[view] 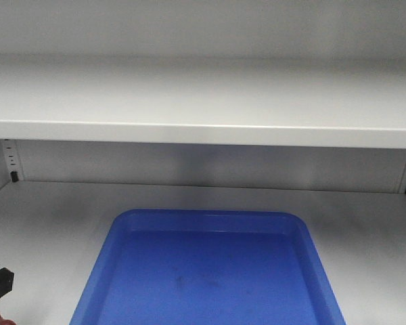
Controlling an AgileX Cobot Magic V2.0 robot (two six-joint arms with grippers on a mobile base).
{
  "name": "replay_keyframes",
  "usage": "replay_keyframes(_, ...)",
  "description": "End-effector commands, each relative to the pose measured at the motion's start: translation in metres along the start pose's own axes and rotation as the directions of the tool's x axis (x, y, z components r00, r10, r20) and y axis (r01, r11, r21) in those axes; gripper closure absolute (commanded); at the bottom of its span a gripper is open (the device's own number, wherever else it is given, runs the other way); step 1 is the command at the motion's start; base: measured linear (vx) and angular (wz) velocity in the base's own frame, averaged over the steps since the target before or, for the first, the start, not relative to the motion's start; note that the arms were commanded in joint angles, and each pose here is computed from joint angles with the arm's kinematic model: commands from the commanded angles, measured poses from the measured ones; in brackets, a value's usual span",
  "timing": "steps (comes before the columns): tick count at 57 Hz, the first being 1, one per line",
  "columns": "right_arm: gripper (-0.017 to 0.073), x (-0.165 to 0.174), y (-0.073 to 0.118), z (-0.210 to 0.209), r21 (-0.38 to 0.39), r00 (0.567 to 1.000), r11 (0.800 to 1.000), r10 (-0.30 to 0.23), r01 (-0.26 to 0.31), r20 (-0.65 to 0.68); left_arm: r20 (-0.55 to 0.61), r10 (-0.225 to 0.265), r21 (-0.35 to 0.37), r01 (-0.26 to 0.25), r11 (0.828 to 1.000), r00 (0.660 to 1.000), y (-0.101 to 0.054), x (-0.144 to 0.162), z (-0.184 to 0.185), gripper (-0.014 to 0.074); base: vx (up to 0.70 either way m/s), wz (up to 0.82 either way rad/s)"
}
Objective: Sort red and green spoons into left cabinet
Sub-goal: 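Approach the blue tray on the shelf with both held spoons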
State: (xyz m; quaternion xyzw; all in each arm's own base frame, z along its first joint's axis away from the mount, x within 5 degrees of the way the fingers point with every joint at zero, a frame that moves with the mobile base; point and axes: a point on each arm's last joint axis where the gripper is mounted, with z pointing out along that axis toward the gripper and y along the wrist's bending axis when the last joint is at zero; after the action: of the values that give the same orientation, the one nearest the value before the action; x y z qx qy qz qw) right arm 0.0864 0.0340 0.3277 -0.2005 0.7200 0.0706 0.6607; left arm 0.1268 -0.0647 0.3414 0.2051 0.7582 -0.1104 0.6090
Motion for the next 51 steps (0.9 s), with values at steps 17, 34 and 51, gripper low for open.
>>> replay_keyframes(17,0.0562,-0.0138,-0.0053,-0.0010,0.046,0.997,0.999,0.002,-0.006,0.077,0.110,0.001,0.021,-0.003,1.000,0.994,-0.0018,-0.0169,-0.0035,0.0600,0.06,-0.07)
replay_keyframes(34,0.0562,-0.0138,-0.0053,-0.0010,0.046,0.997,0.999,0.002,-0.006,0.077,0.110,0.001,0.021,-0.003,1.000,0.994,-0.0018,-0.0169,-0.0035,0.0600,0.00,-0.01)
replay_keyframes(51,0.0562,-0.0138,-0.0053,-0.0010,0.045,0.997,0.999,0.005,-0.009,0.078,0.110,0.001,0.021,-0.003,1.000,0.994,-0.0018,-0.0169,-0.0035,0.0600,0.00,0.00)
